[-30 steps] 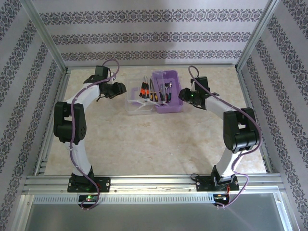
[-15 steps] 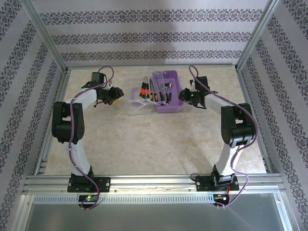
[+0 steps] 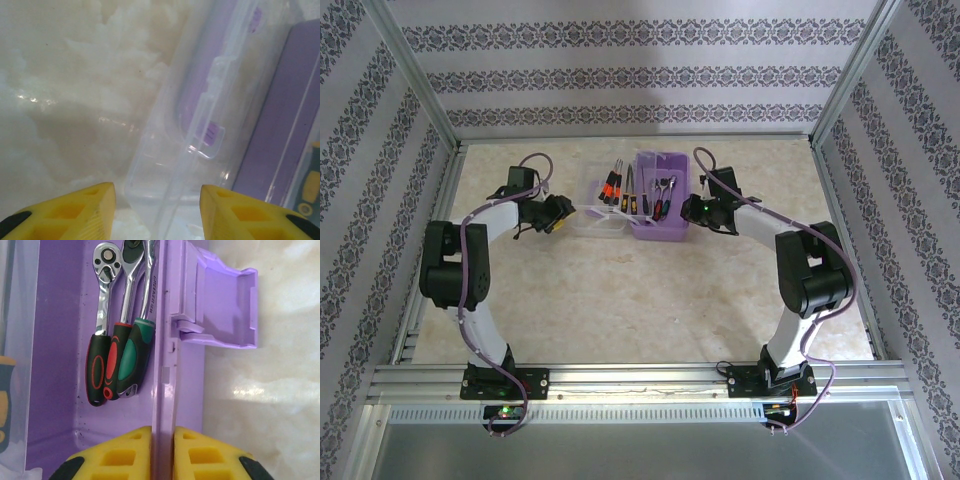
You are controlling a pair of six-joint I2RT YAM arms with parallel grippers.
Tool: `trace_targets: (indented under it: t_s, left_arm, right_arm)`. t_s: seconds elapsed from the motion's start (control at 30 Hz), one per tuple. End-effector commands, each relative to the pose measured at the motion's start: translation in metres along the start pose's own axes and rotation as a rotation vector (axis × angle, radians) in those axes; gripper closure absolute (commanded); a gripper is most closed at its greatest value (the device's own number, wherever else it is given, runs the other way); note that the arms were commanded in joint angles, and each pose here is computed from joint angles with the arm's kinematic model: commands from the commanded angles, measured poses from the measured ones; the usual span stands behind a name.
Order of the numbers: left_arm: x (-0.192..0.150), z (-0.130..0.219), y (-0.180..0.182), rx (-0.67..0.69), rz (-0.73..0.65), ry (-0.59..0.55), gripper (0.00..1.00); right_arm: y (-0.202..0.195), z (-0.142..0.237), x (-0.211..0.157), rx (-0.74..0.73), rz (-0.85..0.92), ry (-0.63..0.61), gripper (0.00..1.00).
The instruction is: Pack the tool kit
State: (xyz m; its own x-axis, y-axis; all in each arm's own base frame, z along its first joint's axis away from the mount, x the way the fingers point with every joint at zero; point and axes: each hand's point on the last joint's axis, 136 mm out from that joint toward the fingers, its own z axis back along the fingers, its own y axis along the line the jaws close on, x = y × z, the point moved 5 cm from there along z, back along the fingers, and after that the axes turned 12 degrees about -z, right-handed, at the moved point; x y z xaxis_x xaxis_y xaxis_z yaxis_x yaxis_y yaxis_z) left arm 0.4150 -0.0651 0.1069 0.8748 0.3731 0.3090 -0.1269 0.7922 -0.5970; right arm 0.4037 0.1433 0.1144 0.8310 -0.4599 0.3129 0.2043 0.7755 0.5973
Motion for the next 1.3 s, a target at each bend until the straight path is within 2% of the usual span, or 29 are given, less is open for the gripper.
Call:
trace_targets:
  t_s: [0.0,0.07,0.23,0.33,0.47,0.77,1.2,1.27]
  left_arm:
    - [0.007,0.004,-0.001,0.006,-0.034,-0.039,0.53]
    - [0.007,0.000,0.000,-0.002,-0.033,-0.032,0.55]
    - [0.008,-0.005,0.001,-0.006,-0.056,-0.028,0.63]
    - [0.007,-0.006,0.002,-0.007,-0.075,-0.022,0.71]
    - [0.005,-0.008,0.004,0.006,-0.104,-0.023,0.73]
    - [0.002,-0.018,0.007,0.031,-0.148,0.005,0.78]
    - [0.005,-0.008,0.000,0.087,-0.213,-0.005,1.00]
    - [0.007,-0.005,-0.003,0.099,-0.226,-0.005,1.00]
  right_arm:
    - [0.011,0.015,-0.005,0.028,0.025,0.011,0.78]
    - [0.014,0.022,-0.005,0.041,0.024,0.004,0.74]
    - [0.013,0.048,0.002,0.078,0.005,-0.035,0.72]
    - [0.001,0.058,0.007,0.085,-0.034,-0.059,0.72]
    - [-0.019,0.060,0.013,0.093,-0.096,-0.064,0.72]
    - [-0.036,0.041,0.017,0.122,-0.172,-0.016,0.72]
    - [-0.036,-0.007,0.009,0.151,-0.230,0.092,0.72]
    - [-0.034,-0.011,0.008,0.156,-0.229,0.101,0.72]
